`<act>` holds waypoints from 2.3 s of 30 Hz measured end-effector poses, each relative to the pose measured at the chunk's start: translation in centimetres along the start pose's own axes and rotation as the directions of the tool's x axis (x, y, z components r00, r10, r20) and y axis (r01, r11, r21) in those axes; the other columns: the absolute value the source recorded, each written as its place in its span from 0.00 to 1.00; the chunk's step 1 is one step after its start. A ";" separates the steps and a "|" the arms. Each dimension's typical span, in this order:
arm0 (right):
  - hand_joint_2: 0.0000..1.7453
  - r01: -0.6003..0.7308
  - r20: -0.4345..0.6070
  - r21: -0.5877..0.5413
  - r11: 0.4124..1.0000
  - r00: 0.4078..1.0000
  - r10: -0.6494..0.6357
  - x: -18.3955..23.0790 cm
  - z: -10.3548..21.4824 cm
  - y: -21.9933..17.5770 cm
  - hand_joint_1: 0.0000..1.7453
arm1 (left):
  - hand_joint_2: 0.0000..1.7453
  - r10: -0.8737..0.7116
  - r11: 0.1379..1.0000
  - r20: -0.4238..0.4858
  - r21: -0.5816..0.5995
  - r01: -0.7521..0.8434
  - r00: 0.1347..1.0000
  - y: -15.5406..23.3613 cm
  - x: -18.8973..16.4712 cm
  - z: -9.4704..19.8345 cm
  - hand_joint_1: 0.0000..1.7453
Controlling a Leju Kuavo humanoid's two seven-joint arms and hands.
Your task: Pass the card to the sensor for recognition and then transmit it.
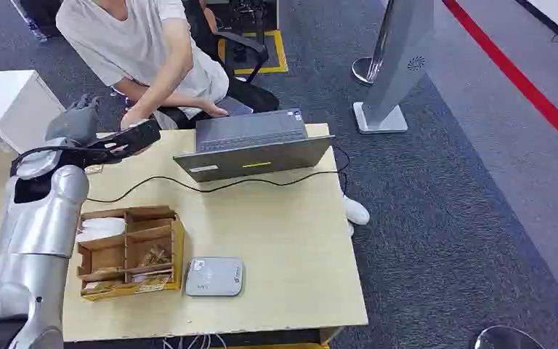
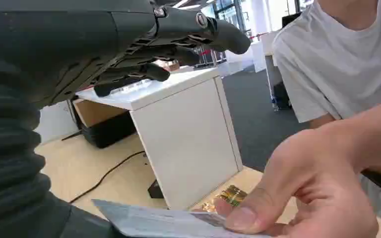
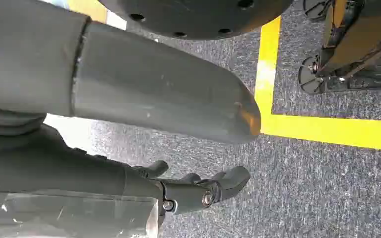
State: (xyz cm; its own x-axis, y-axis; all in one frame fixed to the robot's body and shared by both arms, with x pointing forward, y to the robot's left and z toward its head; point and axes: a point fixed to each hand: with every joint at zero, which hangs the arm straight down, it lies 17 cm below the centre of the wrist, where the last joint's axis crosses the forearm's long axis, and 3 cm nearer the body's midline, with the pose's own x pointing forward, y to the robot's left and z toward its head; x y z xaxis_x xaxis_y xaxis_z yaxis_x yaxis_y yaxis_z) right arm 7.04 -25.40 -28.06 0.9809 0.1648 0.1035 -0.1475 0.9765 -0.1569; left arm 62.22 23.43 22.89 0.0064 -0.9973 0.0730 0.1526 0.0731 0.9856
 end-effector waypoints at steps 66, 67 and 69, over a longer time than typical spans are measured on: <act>0.00 0.137 -0.040 -0.032 0.990 0.990 -0.138 -1.3 -0.1 -0.5 0.00 | 1.00 -0.188 0.981 0.701 0.104 0.162 0.688 -17.1 23.3 23.1 1.00; 0.00 0.139 -0.040 -0.032 0.990 0.989 -0.140 -1.3 -0.1 -0.5 0.00 | 1.00 -0.193 0.980 0.703 0.105 0.169 0.685 -17.2 23.3 23.0 1.00; 0.00 0.141 -0.041 -0.032 0.990 0.989 -0.142 -1.3 -0.1 -0.5 0.00 | 1.00 -0.198 0.979 0.703 0.101 0.179 0.684 -17.6 23.2 23.0 1.00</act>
State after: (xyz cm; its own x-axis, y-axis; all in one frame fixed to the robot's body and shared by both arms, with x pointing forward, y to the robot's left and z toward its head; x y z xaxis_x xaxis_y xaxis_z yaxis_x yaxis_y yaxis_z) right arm 5.81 -26.14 -28.22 0.9963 0.0187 0.0843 -0.0039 0.9850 -0.1724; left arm 36.98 -0.85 10.78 -0.7202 -0.6928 -0.0377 0.0508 -0.1068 0.9930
